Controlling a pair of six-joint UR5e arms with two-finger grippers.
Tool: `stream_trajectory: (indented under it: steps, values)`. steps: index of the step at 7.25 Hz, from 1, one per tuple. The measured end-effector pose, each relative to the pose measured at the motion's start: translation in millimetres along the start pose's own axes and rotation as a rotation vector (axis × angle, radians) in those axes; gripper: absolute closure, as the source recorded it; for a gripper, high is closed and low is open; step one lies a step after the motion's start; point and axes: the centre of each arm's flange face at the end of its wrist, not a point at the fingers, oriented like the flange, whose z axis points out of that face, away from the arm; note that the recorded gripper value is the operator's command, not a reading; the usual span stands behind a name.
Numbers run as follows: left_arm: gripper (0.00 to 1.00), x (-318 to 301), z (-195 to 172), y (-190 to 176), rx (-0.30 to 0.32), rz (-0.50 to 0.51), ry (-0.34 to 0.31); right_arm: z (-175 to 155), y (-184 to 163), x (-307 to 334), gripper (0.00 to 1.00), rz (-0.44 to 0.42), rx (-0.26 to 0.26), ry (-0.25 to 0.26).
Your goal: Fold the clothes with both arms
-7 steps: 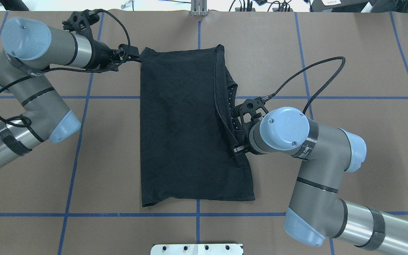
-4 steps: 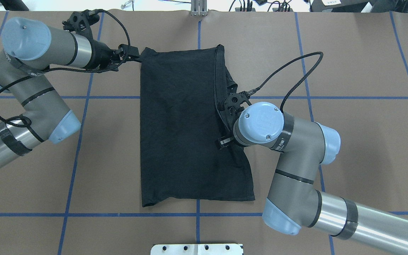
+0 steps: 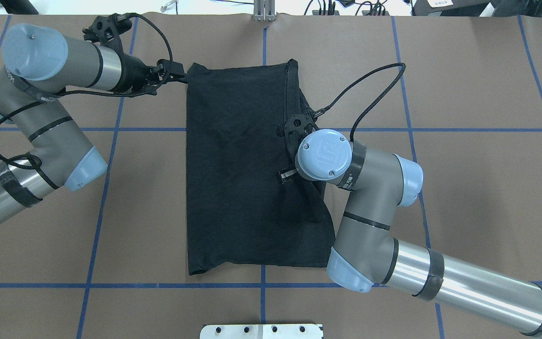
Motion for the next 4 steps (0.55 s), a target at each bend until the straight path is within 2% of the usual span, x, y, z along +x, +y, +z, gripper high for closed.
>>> stream_trajectory:
  steps: [1, 2, 4]
  values:
    - [0.00, -0.1, 0.0, 0.0, 0.000, 0.000, 0.000, 0.8, -7.6, 5.2, 0.25, 0.004, 0.010, 0.003]
    - [0.00, 0.0, 0.0, 0.0, 0.000, 0.000, 0.001, -1.4, -16.2, 10.0, 0.32, 0.011, 0.020, 0.006]
    - [0.00, 0.1, -0.2, -0.1, 0.001, 0.001, 0.001, 2.7, -32.0, 5.9, 0.32, 0.017, 0.022, 0.015]
